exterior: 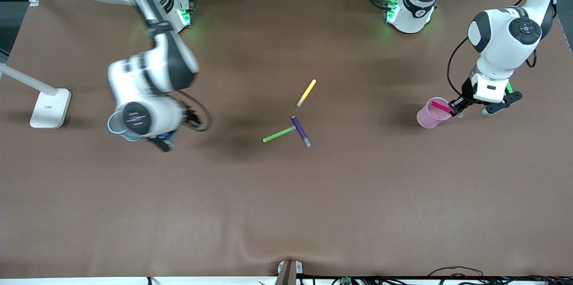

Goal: Place pink and blue markers in matching cups
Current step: 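Carry the blue marker to the blue cup with the right gripper, then release the blue marker into the blue cup and raise the right gripper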

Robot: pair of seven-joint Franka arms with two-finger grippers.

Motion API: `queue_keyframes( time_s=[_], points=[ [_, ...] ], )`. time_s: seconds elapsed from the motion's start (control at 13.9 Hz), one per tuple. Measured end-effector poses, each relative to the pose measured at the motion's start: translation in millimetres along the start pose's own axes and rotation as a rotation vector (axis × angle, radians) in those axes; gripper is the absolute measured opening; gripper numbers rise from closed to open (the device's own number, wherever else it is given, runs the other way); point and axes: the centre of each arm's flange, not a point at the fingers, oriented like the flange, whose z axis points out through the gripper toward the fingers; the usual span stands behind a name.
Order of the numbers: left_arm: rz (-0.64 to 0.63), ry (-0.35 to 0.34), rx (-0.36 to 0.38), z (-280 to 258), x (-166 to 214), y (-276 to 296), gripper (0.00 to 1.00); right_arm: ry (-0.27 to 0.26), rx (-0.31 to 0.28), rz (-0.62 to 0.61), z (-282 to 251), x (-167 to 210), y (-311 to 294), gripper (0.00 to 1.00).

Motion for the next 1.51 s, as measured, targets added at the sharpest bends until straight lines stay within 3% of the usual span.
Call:
queue_keyframes(
  time_s=[0.36,0.65,0.93,1.29,1.51],
  points=[
    [0.003,-0.022,0.002,9.5,-3.8,0.9,0.21,-0.239,0.047,-0.11,-6.1,86.8,116.0,0.16],
    [0.021,-0.014,-0.005,7.2,-4.9,9.8,0.61,-0.338,0.121,-0.159,15.2,136.0,180.2,0.16],
    [0.035,0.003,-0.01,-20.7,20.7,29.0,0.99,-0.437,0.179,-0.164,55.8,159.8,191.4,0.16],
    [0.04,-0.044,0.029,-106.5,75.7,57.6,1.0,-0.507,0.241,-0.184,102.1,193.6,201.9,0.16],
    [0.056,-0.07,0.046,-174.5,95.9,78.8,1.0,-0.517,0.256,-0.194,113.5,200.7,201.7,0.16]
  ],
)
